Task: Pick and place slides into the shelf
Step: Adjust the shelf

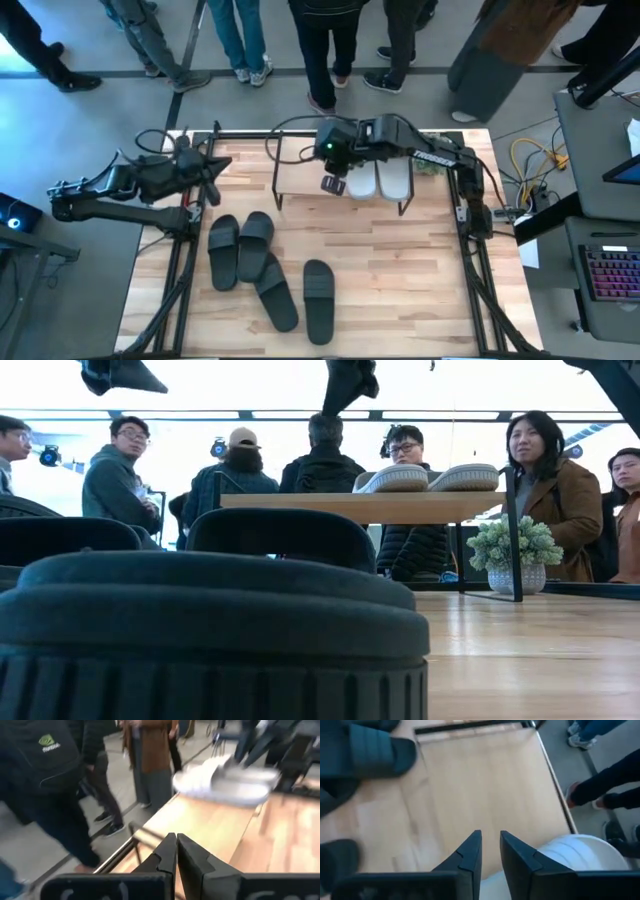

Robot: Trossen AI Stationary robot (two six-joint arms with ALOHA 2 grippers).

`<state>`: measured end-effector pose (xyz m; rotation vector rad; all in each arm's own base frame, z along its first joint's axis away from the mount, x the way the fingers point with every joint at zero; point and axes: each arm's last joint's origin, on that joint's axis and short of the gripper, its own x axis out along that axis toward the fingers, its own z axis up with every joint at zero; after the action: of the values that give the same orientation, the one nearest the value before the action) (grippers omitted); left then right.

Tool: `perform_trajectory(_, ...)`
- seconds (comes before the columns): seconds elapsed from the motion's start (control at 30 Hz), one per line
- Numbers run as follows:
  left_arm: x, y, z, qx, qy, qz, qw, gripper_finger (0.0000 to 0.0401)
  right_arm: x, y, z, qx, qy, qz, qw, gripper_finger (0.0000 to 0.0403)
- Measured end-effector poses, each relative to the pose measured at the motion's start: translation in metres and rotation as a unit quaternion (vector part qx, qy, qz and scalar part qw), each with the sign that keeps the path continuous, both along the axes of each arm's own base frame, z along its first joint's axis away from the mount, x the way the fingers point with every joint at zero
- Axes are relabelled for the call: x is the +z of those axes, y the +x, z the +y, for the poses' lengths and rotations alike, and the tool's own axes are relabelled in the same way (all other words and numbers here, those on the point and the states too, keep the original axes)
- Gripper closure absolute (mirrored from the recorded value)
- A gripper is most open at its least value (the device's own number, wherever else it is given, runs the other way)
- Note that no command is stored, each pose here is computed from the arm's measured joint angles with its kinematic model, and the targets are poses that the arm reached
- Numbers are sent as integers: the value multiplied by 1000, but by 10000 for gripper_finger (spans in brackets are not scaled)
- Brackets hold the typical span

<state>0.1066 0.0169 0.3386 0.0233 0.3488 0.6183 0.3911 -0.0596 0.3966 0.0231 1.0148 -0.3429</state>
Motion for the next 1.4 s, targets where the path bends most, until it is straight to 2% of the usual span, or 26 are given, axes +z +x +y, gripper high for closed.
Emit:
perform_trajectory(0.2, -14, 7, 6, 20, -7, 79, 997, 401, -11, 14, 6, -6, 10, -21, 1000, 362)
perform_trajectory(0.37, -35, 32, 18, -11, -46, 129, 990, 401, -21, 17, 6, -7, 10, -12, 1000, 369)
perform_trajectory(0.47, -46, 50, 29, -37, -85, 111, 990, 401, -26, 18, 7, -6, 11, -3, 1000, 369)
perform_trajectory(0.53, -52, 56, 39, -34, -117, 98, 988, 401, -27, 18, 7, -6, 12, 1, 1000, 369)
perform_trajectory(0.6, -48, 58, 51, -12, -140, 64, 988, 401, -28, 16, 6, -8, 10, 4, 1000, 369)
perform_trajectory(0.67, -51, 57, 62, 1, -160, 63, 985, 401, -29, 16, 6, -9, 9, 7, 1000, 369)
perform_trajectory(0.73, -56, 58, 69, -15, -188, 64, 980, 401, -32, 16, 6, -10, 10, 11, 1000, 369)
perform_trajectory(1.1, -68, 72, 79, -79, -229, 80, 967, 401, -44, 22, -1, -13, 6, 1, 1000, 369)
perform_trajectory(1.23, -66, 71, 77, -96, -236, 74, 964, 401, -51, 22, -5, -18, 7, 13, 1000, 369)
perform_trajectory(1.4, -62, 70, 72, -146, -254, 55, 955, 401, -62, 21, -12, -24, 9, 30, 999, 369)
